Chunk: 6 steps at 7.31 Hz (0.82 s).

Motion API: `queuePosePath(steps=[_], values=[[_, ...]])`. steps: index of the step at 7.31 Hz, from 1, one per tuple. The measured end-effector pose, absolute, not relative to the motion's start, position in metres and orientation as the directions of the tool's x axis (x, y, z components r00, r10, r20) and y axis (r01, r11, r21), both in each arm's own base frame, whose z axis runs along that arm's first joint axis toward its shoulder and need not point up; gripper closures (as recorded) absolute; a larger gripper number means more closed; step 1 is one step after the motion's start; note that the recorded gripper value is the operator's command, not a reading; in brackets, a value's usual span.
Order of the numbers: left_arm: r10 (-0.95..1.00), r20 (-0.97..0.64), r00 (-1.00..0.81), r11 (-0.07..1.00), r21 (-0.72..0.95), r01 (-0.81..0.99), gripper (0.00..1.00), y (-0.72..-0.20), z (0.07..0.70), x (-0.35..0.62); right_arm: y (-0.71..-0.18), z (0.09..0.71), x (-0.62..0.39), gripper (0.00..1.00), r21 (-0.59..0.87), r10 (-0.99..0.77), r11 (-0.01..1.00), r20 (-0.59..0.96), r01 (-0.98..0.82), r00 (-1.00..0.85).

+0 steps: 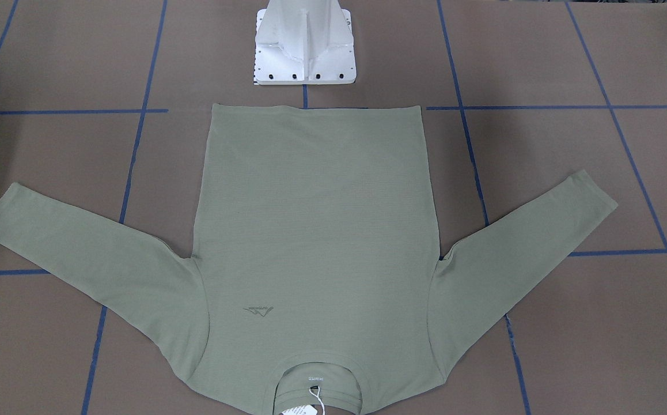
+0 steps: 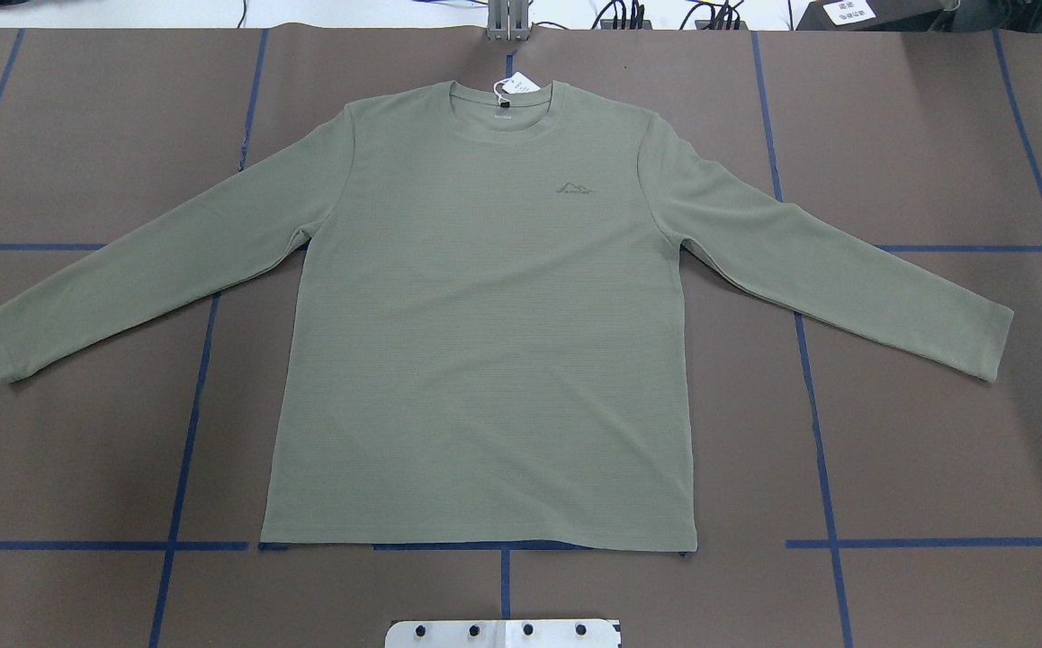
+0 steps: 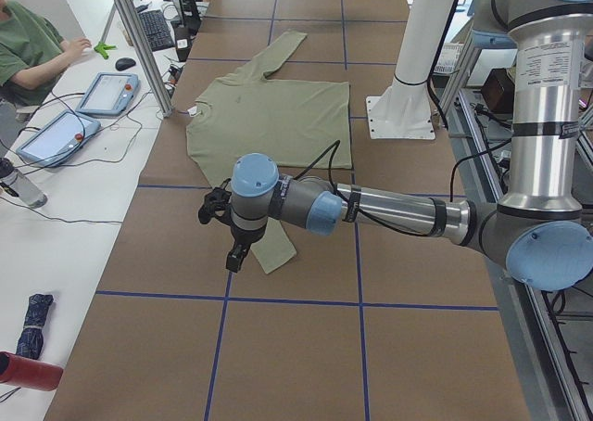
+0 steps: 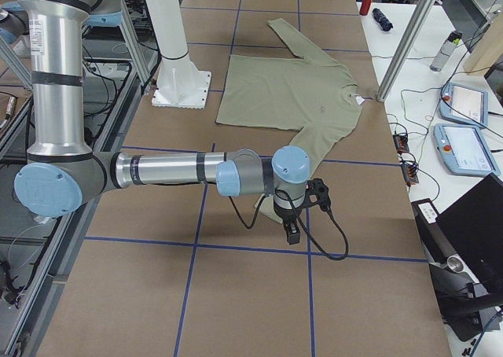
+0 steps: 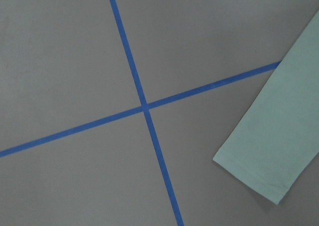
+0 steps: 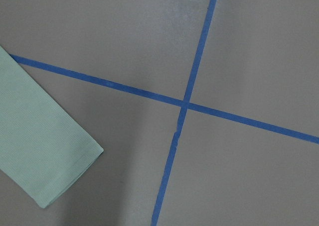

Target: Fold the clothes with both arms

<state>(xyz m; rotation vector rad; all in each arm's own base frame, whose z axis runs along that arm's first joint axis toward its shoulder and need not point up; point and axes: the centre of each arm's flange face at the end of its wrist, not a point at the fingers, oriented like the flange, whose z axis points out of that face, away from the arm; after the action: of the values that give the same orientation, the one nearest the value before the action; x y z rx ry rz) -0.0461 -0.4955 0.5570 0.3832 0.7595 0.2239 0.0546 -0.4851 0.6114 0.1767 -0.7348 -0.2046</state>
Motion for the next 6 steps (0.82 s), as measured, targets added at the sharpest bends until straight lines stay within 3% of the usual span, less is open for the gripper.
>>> queuePosePath(steps=[2, 6], values=[[0.403, -0.589, 0.7, 0.842, 0.539, -0.031, 0.0, -0.503, 0.547, -0.046, -0.489, 0.6, 0.055, 0.0, 0.233, -0.194, 0.971, 0.656, 0.049, 0.729], [0.439, -0.567, 0.697, 0.805, 0.593, -0.025, 0.0, -0.503, 0.553, -0.047, -0.459, 0.621, 0.046, 0.02, 0.347, -0.181, 0.933, 0.692, -0.101, 0.698]])
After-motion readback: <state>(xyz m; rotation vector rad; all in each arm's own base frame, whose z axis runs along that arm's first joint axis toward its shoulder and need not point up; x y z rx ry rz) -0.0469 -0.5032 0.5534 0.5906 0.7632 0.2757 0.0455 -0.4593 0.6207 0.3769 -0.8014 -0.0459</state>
